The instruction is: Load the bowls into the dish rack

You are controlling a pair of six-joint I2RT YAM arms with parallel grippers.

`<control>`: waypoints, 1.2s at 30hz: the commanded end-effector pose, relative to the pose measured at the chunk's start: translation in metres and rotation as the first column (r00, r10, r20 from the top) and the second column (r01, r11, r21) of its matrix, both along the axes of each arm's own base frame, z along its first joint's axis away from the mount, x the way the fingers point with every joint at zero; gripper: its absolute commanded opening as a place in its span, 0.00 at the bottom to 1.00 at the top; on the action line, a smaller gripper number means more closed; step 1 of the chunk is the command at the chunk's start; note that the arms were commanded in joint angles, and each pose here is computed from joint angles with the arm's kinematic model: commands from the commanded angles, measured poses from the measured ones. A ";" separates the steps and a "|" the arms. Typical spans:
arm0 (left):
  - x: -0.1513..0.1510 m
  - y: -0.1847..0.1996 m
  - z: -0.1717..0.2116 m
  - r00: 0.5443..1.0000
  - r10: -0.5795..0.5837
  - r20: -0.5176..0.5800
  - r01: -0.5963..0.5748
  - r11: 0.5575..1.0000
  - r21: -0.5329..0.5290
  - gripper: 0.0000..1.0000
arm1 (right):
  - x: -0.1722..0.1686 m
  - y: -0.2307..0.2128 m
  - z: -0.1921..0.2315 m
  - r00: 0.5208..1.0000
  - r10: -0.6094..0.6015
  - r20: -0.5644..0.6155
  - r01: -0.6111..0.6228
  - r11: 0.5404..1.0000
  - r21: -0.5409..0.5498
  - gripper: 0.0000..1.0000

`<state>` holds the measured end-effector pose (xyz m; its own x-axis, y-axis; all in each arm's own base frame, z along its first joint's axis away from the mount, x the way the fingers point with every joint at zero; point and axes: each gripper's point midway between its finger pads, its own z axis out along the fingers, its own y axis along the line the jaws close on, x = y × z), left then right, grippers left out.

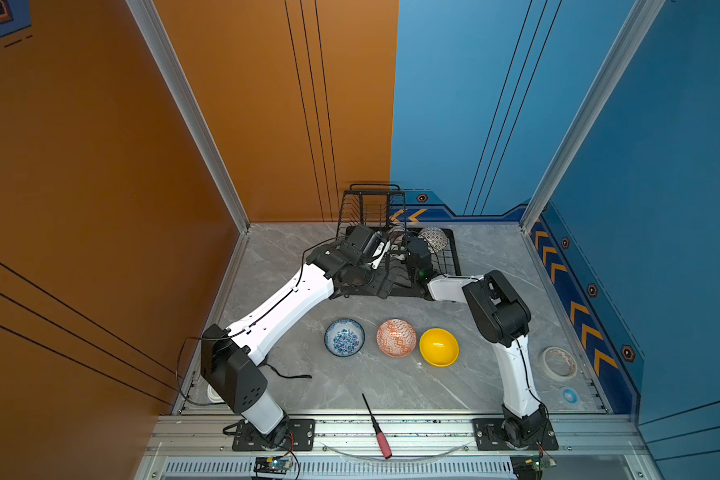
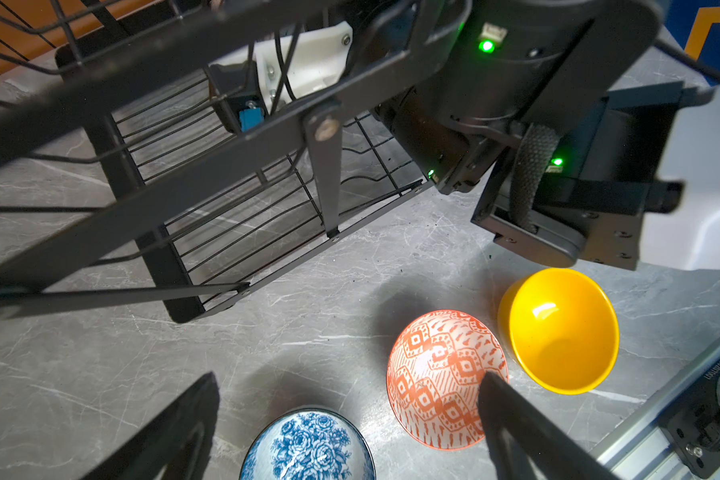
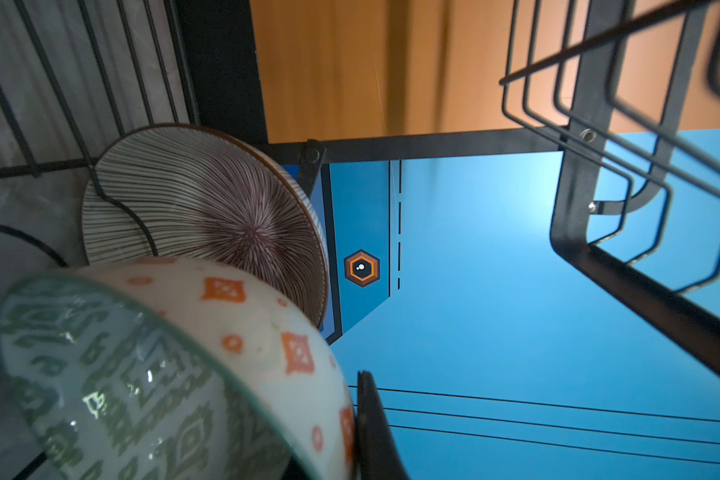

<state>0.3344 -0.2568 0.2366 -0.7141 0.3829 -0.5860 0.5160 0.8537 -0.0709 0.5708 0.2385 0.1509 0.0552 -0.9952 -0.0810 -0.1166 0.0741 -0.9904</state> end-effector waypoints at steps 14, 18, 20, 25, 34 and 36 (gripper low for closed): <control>-0.004 0.004 -0.007 1.000 -0.006 -0.030 0.006 1.000 0.002 0.98 | -0.004 0.029 -0.004 1.000 0.019 0.021 -0.021 0.995 0.098 0.00; -0.005 0.004 -0.008 0.999 -0.005 -0.035 0.005 1.000 0.004 0.98 | -0.003 0.030 -0.008 1.000 0.013 0.021 -0.015 0.995 0.100 0.00; -0.004 0.004 -0.008 0.999 -0.003 -0.036 0.003 1.000 0.002 0.98 | -0.003 0.031 -0.011 1.000 0.010 0.019 -0.011 0.995 0.099 0.00; -0.005 0.004 -0.009 0.999 -0.003 -0.037 0.003 1.000 0.002 0.98 | -0.005 0.032 -0.016 1.000 0.006 0.008 -0.007 0.993 0.115 0.00; -0.004 0.002 -0.010 0.999 -0.005 -0.041 0.005 1.000 0.001 0.98 | -0.013 0.029 -0.022 0.999 0.010 -0.043 -0.004 0.989 0.150 0.00; -0.004 0.002 -0.010 0.999 -0.004 -0.041 0.005 1.000 0.001 0.98 | -0.014 0.029 -0.024 0.999 0.008 -0.050 -0.001 0.989 0.147 0.00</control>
